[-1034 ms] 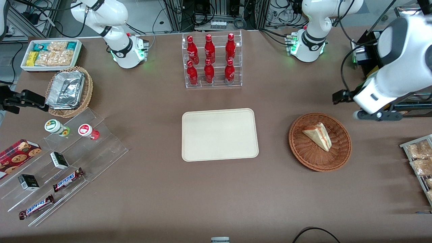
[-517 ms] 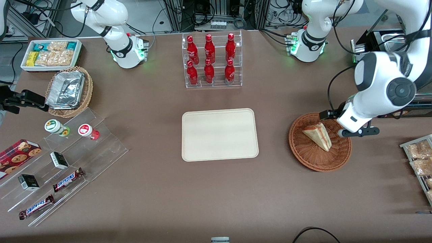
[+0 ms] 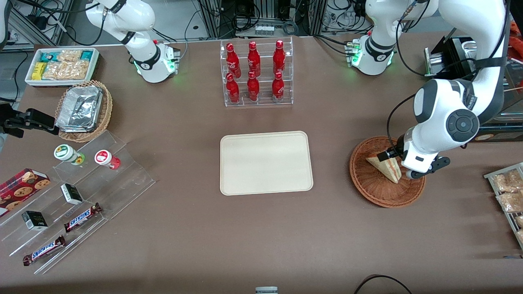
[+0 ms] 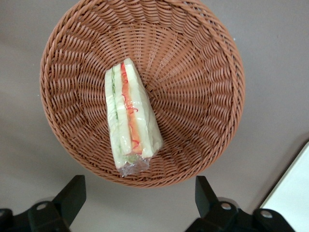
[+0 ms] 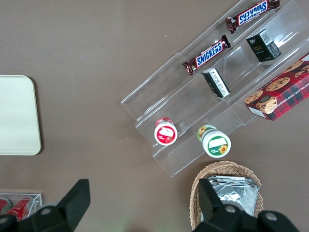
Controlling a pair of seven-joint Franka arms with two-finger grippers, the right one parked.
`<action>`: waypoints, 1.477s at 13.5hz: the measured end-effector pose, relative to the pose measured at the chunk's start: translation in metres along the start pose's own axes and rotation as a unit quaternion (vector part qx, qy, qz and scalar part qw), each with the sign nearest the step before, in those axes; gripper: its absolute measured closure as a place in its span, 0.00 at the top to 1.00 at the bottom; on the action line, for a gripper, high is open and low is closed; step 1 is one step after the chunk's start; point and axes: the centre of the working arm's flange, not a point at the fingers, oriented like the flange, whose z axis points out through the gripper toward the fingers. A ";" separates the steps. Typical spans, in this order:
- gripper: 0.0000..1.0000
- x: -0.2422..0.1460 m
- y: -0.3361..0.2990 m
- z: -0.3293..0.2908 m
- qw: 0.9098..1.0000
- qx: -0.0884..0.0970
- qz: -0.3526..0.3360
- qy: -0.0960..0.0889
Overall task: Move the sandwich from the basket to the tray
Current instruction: 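Lower the left gripper and close it on the wrapped sandwich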
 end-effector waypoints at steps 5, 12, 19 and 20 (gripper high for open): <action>1.00 -0.001 -0.002 0.015 0.998 -0.009 -0.058 0.013; 1.00 -0.005 -0.009 0.044 0.995 -0.020 -0.097 0.025; 1.00 -0.004 -0.015 0.078 0.994 -0.022 -0.103 0.026; 1.00 -0.004 -0.015 0.084 0.994 -0.022 -0.103 0.026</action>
